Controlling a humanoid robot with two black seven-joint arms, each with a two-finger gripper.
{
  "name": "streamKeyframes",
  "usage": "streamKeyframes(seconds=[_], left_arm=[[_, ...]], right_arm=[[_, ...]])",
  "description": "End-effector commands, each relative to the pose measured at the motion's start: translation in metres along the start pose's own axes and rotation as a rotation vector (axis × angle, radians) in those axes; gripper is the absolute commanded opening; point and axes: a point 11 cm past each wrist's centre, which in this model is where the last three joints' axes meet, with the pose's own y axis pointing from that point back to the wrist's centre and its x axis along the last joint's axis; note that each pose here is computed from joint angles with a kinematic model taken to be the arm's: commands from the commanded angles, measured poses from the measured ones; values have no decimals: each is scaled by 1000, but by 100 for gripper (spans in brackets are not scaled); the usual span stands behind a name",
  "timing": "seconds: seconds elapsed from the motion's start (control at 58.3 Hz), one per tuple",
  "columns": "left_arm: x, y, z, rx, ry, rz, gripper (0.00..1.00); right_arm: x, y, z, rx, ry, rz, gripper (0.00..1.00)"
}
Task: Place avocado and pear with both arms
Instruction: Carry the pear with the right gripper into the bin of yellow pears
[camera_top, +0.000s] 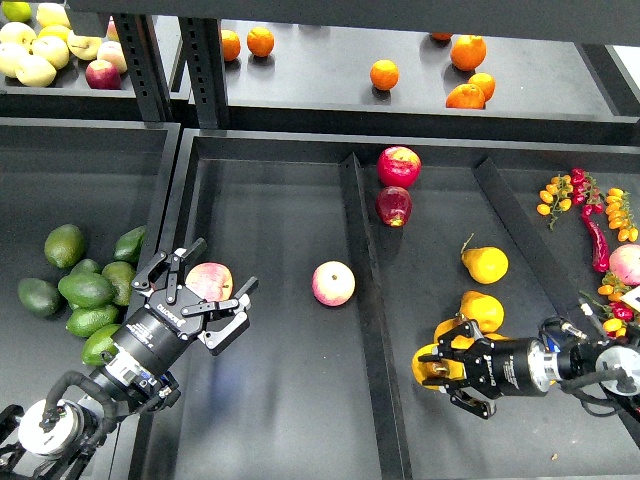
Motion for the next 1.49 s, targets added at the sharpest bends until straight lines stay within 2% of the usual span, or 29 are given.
streamKeyframes(seconds=[0.0,0.326,0.549,0.635,0.704,1.03,1.236,1.476], left_arm=[[0,0,0,0,0,0,99],[0,0,0,0,0,0,99],[0,0,0,0,0,0,99],[0,0,0,0,0,0,99],[0,0,0,-1,1,-1,99],[0,0,0,0,1,1,99],[1,1,-1,-1,3,3,99],[4,3,-4,3,10,10,99]], right_arm=[[6,1,14,-20,-21,16,17],[21,-6,28,-37,-70,59,18],[29,-8,31,-39,-94,86,29],[29,-8,31,-39,-94,86,37],[29,-8,29,-35,-91,86,49],[31,-1,19,-17,-78,92,71],[17,15,-12,88,-48,46,74],[-11,34,-92,379,-52,-48,85]])
